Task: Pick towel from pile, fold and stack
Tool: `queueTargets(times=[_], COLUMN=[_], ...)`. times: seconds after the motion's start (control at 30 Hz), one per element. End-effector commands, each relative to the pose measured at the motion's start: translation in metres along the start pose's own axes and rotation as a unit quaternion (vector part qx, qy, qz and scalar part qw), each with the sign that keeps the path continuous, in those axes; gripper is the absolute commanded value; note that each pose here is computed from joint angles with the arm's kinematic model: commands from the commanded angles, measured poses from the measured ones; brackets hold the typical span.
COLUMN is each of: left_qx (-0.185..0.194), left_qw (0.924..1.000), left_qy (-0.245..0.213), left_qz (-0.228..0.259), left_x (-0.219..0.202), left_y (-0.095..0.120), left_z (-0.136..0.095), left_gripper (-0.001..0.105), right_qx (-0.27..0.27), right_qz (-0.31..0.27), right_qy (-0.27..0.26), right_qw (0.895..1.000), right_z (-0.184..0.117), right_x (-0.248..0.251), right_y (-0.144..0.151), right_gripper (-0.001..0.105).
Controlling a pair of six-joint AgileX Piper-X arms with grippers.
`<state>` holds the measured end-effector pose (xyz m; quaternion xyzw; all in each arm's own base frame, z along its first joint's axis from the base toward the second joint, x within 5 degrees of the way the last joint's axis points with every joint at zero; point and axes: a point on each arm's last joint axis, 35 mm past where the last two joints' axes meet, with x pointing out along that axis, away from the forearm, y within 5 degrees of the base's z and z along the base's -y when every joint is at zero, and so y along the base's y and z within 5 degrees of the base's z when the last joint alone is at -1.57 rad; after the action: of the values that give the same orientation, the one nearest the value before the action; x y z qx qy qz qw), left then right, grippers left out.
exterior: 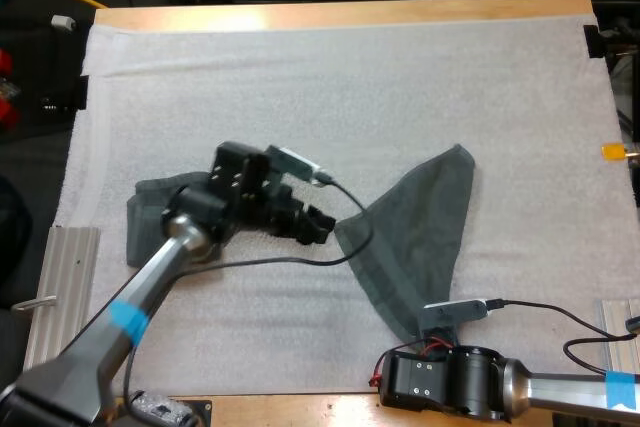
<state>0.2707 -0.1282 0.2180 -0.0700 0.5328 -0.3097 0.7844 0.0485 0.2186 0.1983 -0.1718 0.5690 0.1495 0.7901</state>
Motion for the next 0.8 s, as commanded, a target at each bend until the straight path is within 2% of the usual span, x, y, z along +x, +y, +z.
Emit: queueTargets(times=[0.0, 0.23, 0.53, 0.77], left_qx=[0.016, 0.02, 0.028, 0.025], left_qw=[0.9996, 0.9991, 0.9958, 0.9923], left_qy=[0.0, 0.027, 0.085, 0.113], left_qz=[0.021, 0.024, 0.02, 0.045], left_x=[0.005, 0.035, 0.076, 0.095], left_y=[-0.002, -0.003, -0.007, -0.002], left_z=[0.006, 0.023, 0.013, 0.005], left_gripper=[0.06, 0.06, 0.06, 0.06], right_qx=[0.0, 0.01, 0.019, 0.018], right_qz=[-0.005, -0.007, -0.01, -0.011], right_qy=[-0.002, -0.005, -0.004, -0.003], right_qw=[1.0, 1.0, 1.0, 1.0], right_z=[-0.001, -0.001, -0.002, -0.002], right_x=[-0.002, -0.002, 0.0, 0.0], right_y=[-0.002, -0.002, -0.003, -0.003], right_gripper=[0.0, 0.0, 0.0, 0.0])
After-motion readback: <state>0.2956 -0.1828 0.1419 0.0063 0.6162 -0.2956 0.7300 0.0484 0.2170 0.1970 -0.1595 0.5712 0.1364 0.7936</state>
